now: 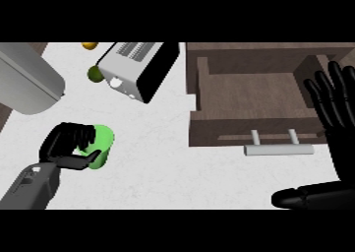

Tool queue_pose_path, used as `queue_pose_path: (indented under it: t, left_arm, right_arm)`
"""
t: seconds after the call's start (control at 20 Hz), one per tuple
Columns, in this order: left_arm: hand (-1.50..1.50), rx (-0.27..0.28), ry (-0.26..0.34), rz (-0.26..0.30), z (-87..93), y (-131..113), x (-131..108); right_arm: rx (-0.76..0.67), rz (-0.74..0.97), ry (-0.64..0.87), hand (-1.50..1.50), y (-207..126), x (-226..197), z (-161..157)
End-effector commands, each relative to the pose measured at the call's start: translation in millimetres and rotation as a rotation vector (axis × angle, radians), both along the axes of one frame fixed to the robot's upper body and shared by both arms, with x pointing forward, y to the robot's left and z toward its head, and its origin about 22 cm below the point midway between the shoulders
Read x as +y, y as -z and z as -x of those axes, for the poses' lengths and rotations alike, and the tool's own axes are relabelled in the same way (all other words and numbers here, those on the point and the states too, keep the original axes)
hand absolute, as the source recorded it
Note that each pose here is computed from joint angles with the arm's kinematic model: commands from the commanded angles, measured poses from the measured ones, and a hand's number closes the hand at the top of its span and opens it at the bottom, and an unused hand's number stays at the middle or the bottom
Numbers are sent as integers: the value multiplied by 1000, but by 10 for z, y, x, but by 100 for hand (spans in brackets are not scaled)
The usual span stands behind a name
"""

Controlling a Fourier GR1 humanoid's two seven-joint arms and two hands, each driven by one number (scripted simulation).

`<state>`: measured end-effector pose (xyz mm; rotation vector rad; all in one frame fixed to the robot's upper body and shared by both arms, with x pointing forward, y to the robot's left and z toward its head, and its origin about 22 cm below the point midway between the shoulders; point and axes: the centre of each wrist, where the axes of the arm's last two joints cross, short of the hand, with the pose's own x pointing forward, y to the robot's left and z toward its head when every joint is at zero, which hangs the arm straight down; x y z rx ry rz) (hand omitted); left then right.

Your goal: Pick up the cup, place it into the drawer and close the drawer

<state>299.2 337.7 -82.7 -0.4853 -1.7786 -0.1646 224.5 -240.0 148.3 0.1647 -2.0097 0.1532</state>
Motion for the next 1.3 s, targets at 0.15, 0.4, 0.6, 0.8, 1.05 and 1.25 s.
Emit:
queue_pose_path:
  t: [0.15, 0.4, 0.6, 0.8, 1.05, 1.25]
  left_arm:
    - [150, -84, -504, 146, 303, 409, -401]
    - [150, -186, -410, 207, 248, 106, -570]
    - [150, -213, -349, 174, 241, -185, -655]
    - [150, -241, -277, 159, -28, -675, -990]
    - [150, -230, -229, 186, -268, -1138, -1316]
    - [150, -245, -235, 216, -275, -1612, -1453]
  right_arm:
    - [20, -2, 21, -150, 69, -16, 83]
    - [20, 11, 25, -150, -30, -140, 97]
    - [31, 0, 33, -150, 116, -198, 56]
    - [28, -3, 24, -150, 175, -80, 42]
    - [32, -1, 28, -150, 0, -76, 6]
    - [23, -21, 35, -150, -3, -139, -50]
